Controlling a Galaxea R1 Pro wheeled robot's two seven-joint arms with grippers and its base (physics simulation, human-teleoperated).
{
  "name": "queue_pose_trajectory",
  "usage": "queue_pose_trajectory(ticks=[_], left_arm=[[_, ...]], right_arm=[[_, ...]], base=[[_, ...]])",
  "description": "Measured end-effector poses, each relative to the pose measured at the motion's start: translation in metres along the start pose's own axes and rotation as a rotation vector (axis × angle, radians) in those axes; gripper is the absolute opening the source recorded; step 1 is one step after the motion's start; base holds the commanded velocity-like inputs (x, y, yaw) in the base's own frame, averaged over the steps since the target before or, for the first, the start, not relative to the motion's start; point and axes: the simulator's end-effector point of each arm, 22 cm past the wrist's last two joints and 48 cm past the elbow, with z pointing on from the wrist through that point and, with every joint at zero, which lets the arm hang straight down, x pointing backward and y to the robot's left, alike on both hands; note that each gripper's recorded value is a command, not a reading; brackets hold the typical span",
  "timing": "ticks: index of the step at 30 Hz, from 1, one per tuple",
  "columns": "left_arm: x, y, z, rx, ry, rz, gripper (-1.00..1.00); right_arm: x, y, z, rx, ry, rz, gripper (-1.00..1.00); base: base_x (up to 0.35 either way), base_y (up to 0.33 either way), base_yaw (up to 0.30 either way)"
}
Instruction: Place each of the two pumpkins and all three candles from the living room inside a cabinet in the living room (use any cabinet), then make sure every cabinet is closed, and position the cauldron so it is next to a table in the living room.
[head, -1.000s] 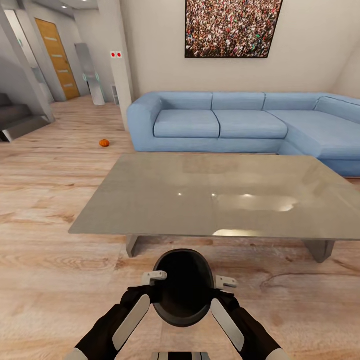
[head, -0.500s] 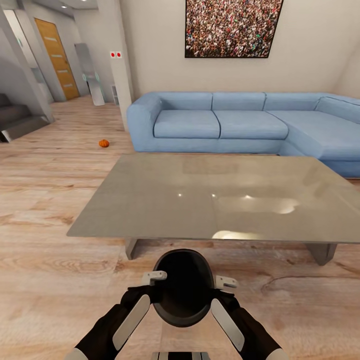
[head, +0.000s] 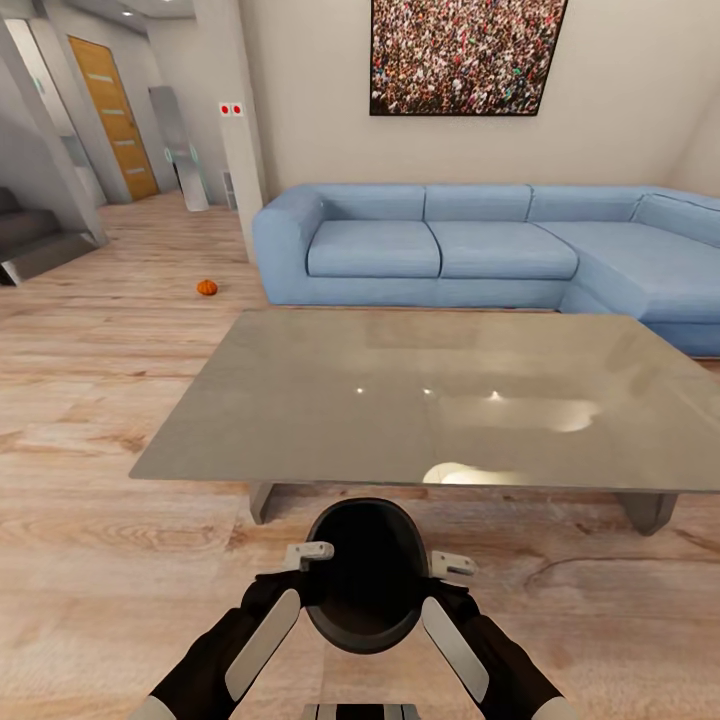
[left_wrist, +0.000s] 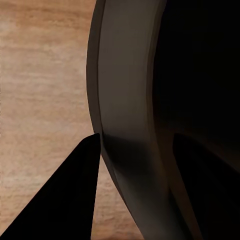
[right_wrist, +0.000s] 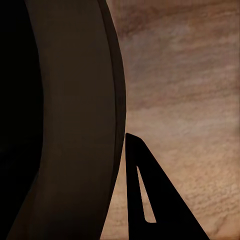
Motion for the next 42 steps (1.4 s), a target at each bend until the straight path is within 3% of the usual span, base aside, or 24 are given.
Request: queue_pose_trajectory(ticks=[42], left_arm=[[0.008,0.001,0.009,-0.002,0.021,-0.001,-1.0]], right_arm=[[0.009,-0.001,0.008,0.003,0.021,-0.001,-1.0]], base=[[0.018,0.0,0.0]])
